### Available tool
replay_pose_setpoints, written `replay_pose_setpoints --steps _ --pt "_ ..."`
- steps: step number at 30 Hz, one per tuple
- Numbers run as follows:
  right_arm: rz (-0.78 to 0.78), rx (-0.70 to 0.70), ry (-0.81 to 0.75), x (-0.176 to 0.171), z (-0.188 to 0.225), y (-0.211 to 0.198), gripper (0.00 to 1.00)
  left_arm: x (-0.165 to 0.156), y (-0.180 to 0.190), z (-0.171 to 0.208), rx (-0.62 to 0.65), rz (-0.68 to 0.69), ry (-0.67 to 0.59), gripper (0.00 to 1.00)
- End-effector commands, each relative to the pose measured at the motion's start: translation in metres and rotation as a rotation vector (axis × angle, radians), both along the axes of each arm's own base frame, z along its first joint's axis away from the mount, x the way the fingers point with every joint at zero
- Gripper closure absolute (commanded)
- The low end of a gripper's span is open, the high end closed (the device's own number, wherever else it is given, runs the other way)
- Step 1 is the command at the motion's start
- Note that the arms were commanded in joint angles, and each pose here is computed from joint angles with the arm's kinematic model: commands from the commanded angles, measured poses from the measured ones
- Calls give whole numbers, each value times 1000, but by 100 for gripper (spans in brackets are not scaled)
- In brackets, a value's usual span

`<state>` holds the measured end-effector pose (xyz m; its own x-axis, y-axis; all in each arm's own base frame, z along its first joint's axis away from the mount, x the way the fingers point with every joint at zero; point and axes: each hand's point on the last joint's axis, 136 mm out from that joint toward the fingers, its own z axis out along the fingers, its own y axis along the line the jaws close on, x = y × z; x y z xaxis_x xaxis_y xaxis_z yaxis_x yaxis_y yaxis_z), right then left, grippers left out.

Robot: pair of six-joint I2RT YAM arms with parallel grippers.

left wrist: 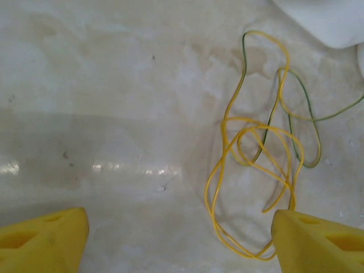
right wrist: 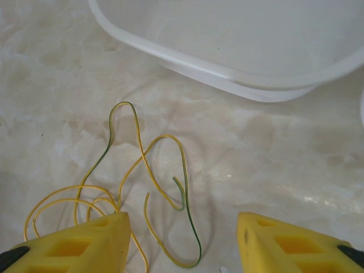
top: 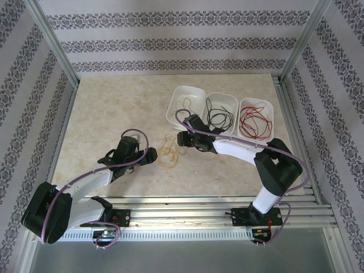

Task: Untangle the cables

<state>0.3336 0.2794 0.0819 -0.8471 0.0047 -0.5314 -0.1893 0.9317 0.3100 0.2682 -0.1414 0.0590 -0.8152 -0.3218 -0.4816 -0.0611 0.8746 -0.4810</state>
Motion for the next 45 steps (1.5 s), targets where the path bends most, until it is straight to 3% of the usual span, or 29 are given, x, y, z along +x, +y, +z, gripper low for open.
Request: replay_pose_setpoints --steps 1,10,16,23,27,45 --pt "37 0 6 5 -3 14 47 6 -11 8 -81 7 -26 20" --pt "52 -8 62 6 -24 24 52 8 -19 -4 -92 -10 1 24" --pt "53 -25 71 8 -32 24 61 11 -26 -13 -112 -22 19 32" --pt "79 -35 45 10 -27 24 89 13 -29 -21 -120 -19 31 43" --pt "105 -27 7 8 -12 28 99 13 -33 -25 -127 -33 38 49" --pt "181 76 -233 -7 102 36 100 22 -52 -35 -189 -63 42 67"
